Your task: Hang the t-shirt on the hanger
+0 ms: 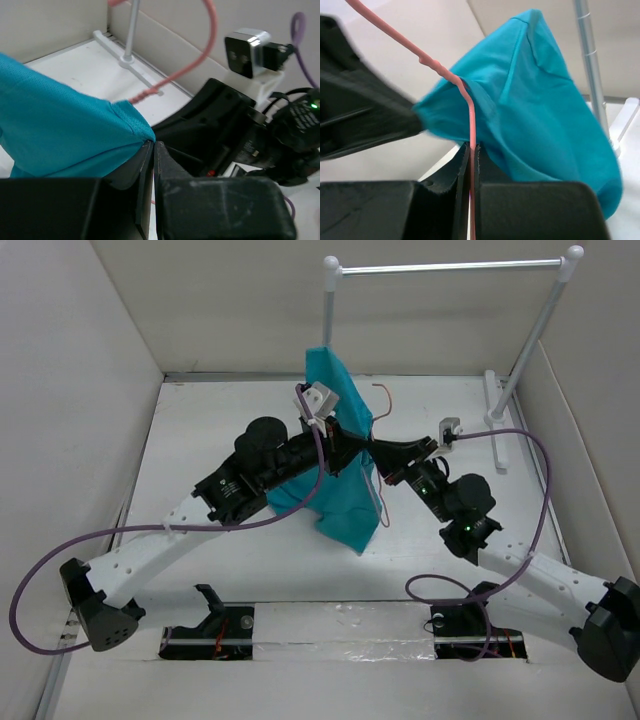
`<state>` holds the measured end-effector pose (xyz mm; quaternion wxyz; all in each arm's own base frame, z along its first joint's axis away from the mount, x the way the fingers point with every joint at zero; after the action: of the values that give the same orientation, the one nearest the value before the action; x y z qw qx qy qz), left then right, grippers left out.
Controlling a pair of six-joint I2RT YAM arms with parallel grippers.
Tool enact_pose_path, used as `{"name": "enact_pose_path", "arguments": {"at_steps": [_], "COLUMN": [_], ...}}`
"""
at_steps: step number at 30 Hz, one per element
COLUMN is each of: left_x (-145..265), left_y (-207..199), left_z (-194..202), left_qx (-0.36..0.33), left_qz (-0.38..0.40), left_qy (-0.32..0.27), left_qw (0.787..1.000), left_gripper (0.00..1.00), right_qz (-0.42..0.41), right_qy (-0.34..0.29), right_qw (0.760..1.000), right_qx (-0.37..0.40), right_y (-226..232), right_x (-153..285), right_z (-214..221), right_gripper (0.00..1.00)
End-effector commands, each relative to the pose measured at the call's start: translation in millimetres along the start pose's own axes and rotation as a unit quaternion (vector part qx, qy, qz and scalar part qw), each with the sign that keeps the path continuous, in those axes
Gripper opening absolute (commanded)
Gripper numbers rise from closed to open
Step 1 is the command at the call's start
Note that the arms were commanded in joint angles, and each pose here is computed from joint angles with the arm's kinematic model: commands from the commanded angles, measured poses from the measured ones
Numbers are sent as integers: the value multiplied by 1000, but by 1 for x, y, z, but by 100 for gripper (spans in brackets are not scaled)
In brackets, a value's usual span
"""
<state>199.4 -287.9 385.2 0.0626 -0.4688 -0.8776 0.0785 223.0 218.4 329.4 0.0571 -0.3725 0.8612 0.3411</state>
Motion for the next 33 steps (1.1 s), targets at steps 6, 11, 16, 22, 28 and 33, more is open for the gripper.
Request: {"name": "enact_pose_path", "arguments": {"at_steps": [6,11,16,22,28,33], "left_x": [20,22,18,17,25,34], "left_y": [-16,-17,-11,-9,-15,-22], "left_z": [-1,-6,4,3,-24,-55], "left_qx": [14,18,23,27,41,66], "left_qz": [49,48,24,12,20,28], "left_qy": [-8,-15,4,6,-39,-103], "left_qw": [999,999,999,1000,998,992], "left_gripper": [0,0,0,0,20,31], "right_qz": [-54,-58,-58,-71,-71,-70], "right_qy": [-114,-157,-206,-238,-245,-238], "right_qw": [992,986,977,969,967,969], "right_qx": [18,3,2,7,20,23], "right_y": [25,24,33,49,54,53], "right_x": [-18,-14,-2,16,26,26], "right_z": [-57,-59,-78,-102,-112,-109], "right_gripper": [0,0,0,0,0,0]}}
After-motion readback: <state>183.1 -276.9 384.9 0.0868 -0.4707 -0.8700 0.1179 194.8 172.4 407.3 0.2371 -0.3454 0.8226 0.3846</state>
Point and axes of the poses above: each gripper's point midway between its finger pads, its own x axis back along the fingers, its own y axis along the line the jaws close on, z = x × y, the point moved 6 cm from there along x, back along the fingers, and after that the axes turned 7 degrees about -x, right-handed, at the moved point
